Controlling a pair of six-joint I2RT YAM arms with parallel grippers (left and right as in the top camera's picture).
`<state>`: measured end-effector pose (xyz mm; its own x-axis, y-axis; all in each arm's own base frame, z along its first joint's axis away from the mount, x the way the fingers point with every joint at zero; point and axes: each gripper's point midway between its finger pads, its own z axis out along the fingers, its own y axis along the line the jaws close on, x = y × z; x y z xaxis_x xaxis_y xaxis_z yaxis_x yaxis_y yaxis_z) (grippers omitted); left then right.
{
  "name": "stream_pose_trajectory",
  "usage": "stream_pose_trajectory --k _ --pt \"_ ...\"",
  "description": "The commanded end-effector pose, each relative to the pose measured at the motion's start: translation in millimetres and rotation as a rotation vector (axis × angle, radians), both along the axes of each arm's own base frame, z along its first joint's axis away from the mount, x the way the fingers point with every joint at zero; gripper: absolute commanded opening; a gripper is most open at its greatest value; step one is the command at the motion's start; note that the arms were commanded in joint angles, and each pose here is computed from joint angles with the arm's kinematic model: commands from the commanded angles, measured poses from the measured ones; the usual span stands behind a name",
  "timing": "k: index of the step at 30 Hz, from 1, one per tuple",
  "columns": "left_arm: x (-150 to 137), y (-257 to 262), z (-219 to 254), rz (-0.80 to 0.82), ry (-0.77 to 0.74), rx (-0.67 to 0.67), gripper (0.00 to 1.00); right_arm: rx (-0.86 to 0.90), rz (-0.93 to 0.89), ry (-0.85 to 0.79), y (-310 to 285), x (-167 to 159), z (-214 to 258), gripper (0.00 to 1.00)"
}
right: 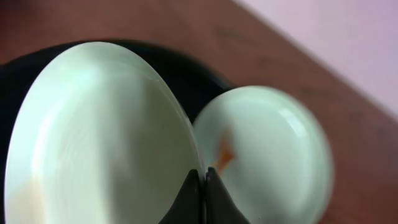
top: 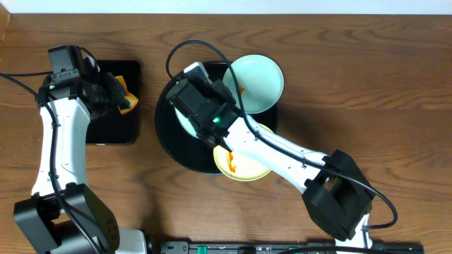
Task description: Clean dirty plates on tray and stack at the side
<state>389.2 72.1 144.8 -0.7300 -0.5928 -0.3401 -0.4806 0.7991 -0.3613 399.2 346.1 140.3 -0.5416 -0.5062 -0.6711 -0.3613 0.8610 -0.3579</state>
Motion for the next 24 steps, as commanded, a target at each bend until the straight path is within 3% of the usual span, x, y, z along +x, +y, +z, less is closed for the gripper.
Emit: stream_pose_trajectory --k 1,11,24 --pt "3 2 2 -0.007 -0.007 0.002 0.08 0.223 0.025 0.11 14 -2 14 0.01" --pt "3 2 2 -0.007 -0.006 0.002 0.08 0.507 0.053 0.385 -7 12 11 0.01" --pt "2 6 1 0.005 0.0 0.024 0.07 0.541 -0.038 0.306 -57 35 48 0.01"
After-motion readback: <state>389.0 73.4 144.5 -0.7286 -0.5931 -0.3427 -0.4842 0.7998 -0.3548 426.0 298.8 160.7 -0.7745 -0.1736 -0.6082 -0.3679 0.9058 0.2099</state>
